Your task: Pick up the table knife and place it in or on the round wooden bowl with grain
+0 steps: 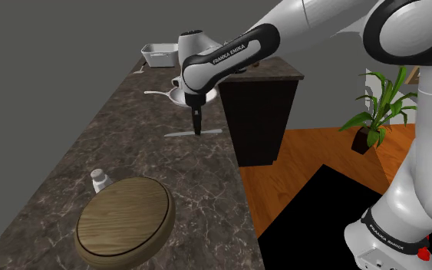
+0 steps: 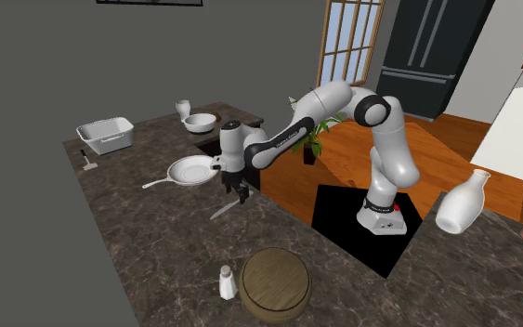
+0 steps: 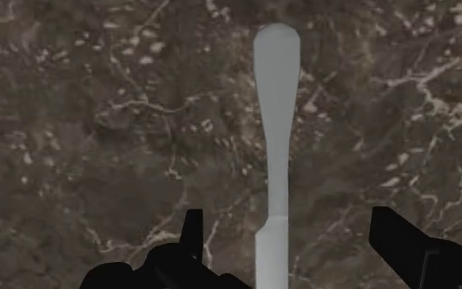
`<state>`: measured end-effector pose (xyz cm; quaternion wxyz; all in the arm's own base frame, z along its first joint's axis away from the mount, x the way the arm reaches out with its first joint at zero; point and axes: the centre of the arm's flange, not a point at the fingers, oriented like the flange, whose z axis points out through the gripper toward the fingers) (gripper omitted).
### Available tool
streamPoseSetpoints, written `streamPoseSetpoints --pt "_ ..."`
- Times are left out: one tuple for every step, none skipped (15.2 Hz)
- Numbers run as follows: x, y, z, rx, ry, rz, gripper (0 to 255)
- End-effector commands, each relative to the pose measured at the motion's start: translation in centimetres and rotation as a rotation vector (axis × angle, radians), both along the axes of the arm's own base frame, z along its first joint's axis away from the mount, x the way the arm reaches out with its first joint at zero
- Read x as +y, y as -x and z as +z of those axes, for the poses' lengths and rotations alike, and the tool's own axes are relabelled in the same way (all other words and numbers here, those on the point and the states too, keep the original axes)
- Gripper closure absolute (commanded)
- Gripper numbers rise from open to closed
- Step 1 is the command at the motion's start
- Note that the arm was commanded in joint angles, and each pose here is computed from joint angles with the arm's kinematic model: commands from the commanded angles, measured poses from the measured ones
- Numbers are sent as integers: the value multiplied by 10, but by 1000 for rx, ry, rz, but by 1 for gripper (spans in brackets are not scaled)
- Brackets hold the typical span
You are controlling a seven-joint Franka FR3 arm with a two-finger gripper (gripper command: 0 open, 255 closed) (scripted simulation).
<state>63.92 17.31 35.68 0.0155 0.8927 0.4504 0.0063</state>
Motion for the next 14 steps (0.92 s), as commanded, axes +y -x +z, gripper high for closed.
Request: streamPoseSetpoints --pt "0 -1 -10 0 0 1 0" --pt "0 -1 -19 0 0 1 0" --pt "0 -1 -19 0 0 1 0" --pt "0 -1 -19 0 0 1 0" --pt "0 -1 -19 0 0 1 0" --pt "0 -1 -19 0 0 1 0" --pt "0 -1 -19 0 0 1 0" --pt "0 -1 -19 0 0 1 0" --pt "0 -1 -19 0 0 1 0" --pt "0 -1 -19 0 0 1 0" --pt "0 -1 -19 0 0 1 255" --pt "0 -1 -19 0 0 1 255" --pt "0 -1 -19 0 0 1 255" --pt "0 -1 -18 0 0 1 255"
